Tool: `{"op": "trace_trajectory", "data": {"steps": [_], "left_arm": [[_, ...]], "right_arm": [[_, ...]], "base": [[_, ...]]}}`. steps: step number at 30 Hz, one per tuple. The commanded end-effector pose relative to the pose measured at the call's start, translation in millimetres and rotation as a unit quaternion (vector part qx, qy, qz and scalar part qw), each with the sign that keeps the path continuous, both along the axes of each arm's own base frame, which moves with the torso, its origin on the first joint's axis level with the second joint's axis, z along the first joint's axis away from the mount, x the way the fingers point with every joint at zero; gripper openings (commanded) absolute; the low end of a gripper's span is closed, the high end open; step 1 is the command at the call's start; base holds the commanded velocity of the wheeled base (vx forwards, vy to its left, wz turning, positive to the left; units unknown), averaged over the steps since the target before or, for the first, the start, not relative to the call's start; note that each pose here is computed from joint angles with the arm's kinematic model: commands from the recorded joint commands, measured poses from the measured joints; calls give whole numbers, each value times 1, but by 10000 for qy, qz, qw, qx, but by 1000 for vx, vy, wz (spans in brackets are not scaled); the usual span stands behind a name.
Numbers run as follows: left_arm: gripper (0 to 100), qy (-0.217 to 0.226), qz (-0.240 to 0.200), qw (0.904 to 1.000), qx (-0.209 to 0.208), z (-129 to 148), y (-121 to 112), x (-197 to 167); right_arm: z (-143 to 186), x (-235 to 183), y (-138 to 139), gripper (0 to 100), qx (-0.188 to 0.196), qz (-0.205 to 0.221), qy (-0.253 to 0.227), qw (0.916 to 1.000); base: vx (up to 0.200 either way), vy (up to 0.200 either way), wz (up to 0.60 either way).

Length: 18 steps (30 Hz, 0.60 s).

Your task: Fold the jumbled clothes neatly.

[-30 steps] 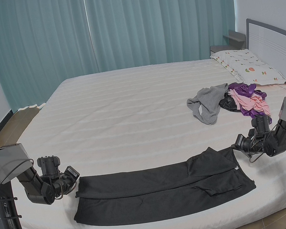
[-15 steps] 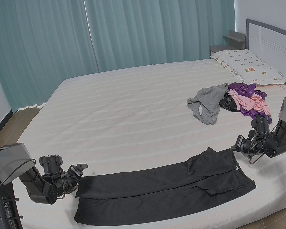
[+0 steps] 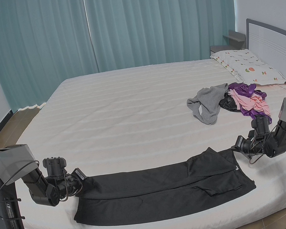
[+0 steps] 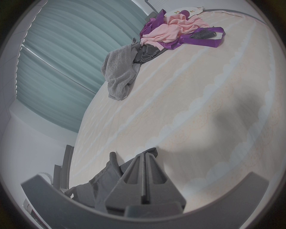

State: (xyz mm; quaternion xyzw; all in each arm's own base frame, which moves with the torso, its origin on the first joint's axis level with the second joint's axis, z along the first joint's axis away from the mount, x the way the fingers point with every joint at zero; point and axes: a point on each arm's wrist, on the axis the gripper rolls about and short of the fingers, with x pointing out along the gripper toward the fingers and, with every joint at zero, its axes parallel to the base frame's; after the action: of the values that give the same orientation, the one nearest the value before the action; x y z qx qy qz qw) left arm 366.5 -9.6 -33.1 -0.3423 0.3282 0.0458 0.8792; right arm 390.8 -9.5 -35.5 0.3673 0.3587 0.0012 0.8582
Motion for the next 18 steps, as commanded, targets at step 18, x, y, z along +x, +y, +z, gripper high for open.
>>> {"op": "trace_trajectory", "data": {"steps": [18], "left_arm": [[0,-58,436,9988,-235,4,17,3]], "right_arm": [[8,-1,1,0,-1,0,-224,9997]], "base": [[0,0,0]]}}
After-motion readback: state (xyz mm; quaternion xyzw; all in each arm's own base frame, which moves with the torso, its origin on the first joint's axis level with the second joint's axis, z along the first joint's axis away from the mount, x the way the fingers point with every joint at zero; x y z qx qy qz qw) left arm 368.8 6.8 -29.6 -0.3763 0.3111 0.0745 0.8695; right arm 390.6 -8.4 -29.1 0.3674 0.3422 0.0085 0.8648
